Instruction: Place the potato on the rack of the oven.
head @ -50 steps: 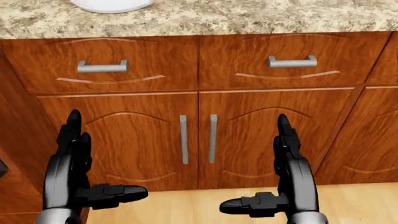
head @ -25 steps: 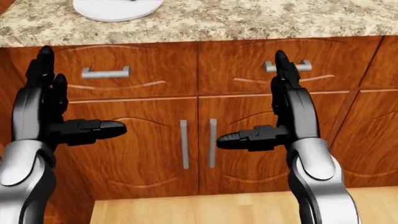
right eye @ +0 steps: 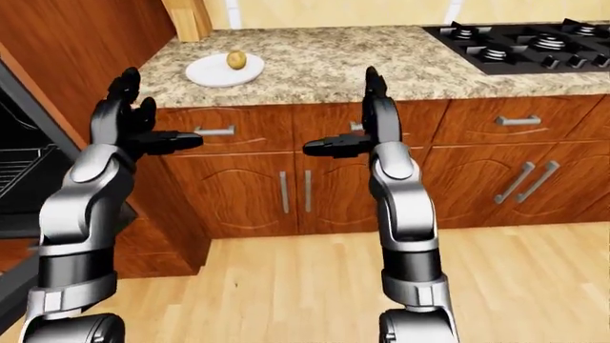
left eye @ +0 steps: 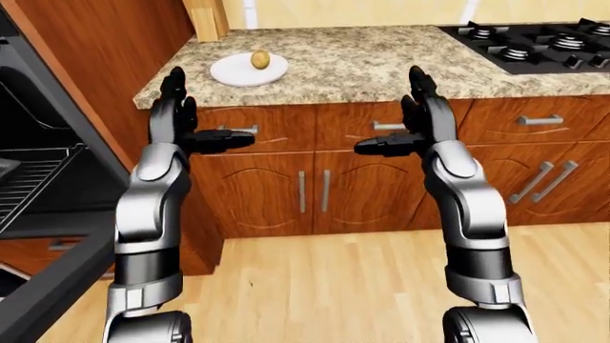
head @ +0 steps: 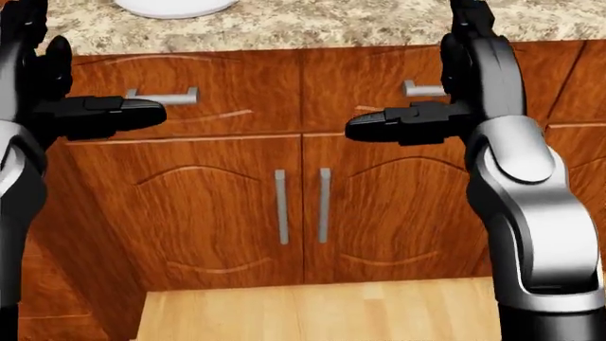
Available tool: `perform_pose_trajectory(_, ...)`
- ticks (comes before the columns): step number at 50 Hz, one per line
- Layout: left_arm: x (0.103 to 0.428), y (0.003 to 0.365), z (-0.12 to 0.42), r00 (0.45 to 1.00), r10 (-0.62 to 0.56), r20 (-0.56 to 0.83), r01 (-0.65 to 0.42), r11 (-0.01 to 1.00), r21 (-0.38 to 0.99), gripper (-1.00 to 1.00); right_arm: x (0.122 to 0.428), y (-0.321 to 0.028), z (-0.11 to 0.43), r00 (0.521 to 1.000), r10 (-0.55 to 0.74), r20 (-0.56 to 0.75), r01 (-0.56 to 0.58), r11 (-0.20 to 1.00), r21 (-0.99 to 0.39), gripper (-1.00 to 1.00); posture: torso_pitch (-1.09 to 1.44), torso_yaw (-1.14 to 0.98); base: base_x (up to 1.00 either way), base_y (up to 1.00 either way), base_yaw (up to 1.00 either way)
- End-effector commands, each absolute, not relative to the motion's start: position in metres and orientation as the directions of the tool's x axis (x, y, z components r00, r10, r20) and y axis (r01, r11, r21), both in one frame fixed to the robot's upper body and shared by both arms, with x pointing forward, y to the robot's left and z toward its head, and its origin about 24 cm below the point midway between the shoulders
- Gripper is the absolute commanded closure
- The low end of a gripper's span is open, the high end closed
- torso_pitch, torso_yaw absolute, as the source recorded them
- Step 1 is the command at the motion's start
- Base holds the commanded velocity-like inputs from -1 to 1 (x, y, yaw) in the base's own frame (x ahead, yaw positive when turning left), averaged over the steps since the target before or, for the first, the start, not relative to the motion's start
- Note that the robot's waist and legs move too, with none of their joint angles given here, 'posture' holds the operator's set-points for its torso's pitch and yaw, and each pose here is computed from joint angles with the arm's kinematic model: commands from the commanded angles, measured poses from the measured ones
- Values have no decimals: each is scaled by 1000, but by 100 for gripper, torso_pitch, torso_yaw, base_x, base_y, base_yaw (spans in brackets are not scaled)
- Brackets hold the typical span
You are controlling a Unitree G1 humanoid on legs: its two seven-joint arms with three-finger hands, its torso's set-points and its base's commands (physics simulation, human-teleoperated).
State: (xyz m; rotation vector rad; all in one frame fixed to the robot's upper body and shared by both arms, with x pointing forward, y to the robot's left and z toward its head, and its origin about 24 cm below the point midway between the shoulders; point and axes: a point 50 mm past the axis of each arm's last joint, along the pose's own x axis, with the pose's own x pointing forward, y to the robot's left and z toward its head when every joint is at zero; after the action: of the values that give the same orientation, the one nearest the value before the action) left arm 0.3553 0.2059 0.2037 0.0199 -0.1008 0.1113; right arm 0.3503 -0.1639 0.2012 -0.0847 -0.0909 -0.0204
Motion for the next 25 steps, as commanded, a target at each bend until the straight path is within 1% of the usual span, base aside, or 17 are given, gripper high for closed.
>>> perform_pose_trajectory(1, 352, 206, 234, 973, 108, 205, -113, 993, 15, -100, 346, -163, 228, 981, -9, 196, 25, 996, -83, -100, 0, 0, 0, 0, 0)
perform_pose_trajectory(4, 355, 206, 234, 973, 106, 204, -112, 994, 19, -100, 344, -166, 237, 977, -13, 215, 30, 997, -73, -100, 0, 0, 0, 0, 0)
perform_pose_trajectory(7, 349, 207, 240, 973, 104, 208, -111, 994, 23, -100, 341, -167, 248, 973, -14, 230, 31, 997, -67, -100, 0, 0, 4, 0, 0)
perform_pose_trajectory(25, 346, 207, 248, 970, 106, 220, -111, 994, 13, -100, 338, -167, 249, 972, -14, 234, 32, 997, -72, -100, 0, 0, 22, 11, 0)
